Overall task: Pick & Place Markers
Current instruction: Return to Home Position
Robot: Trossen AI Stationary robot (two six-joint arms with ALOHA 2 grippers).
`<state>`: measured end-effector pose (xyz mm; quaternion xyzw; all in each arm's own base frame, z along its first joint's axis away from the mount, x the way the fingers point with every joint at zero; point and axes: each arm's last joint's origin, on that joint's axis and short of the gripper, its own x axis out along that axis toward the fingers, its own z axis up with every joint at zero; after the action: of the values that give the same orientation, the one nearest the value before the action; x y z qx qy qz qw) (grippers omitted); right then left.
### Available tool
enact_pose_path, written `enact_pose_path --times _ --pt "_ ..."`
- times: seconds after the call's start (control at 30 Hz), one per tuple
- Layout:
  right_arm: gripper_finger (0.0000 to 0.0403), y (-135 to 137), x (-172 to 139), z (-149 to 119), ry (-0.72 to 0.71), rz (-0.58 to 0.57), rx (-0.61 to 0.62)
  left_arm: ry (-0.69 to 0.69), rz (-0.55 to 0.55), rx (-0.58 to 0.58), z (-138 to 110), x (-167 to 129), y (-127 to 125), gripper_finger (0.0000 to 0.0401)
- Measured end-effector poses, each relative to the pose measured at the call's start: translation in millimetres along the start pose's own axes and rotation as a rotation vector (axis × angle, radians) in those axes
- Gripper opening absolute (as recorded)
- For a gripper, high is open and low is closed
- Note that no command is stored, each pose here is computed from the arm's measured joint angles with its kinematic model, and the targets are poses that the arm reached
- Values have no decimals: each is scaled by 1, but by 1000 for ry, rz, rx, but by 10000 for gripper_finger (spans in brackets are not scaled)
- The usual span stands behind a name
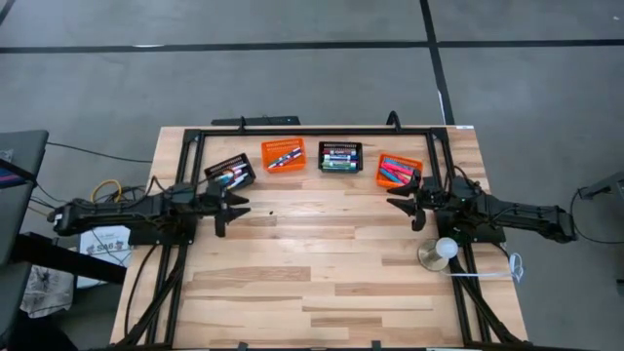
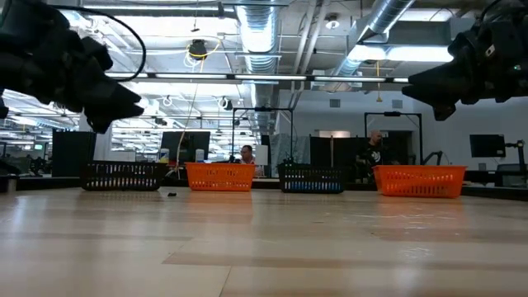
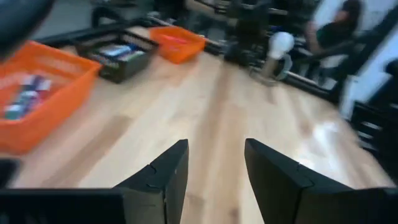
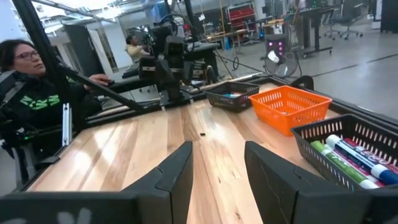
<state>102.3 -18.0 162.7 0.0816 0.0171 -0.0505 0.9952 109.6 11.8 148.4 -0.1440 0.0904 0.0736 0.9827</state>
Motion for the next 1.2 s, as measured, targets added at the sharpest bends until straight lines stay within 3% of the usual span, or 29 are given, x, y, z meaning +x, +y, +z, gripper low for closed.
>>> enact_pose_path --times 0.17,0.23,0.5,0.6,0.8,0.97,1.2 --pt "136 0 0 0 -1 1 15 -112 -242 120 13 -2 -10 157" --pt "137 0 0 1 -5 8 18 -136 -268 134 15 -5 -11 157" --pt "134 7 0 2 -17 75 13 -113 -264 101 13 -7 -11 157" --pt "136 9 0 1 -7 95 -1 -101 -261 99 24 -10 -14 157" --pt "134 12 0 1 -7 120 -6 -84 -122 187 40 -17 -14 157" --pt "135 12 0 2 -21 114 -15 -71 -37 199 33 -15 -10 157" --pt "136 12 0 2 -27 114 -15 -108 -43 191 24 -18 -7 157"
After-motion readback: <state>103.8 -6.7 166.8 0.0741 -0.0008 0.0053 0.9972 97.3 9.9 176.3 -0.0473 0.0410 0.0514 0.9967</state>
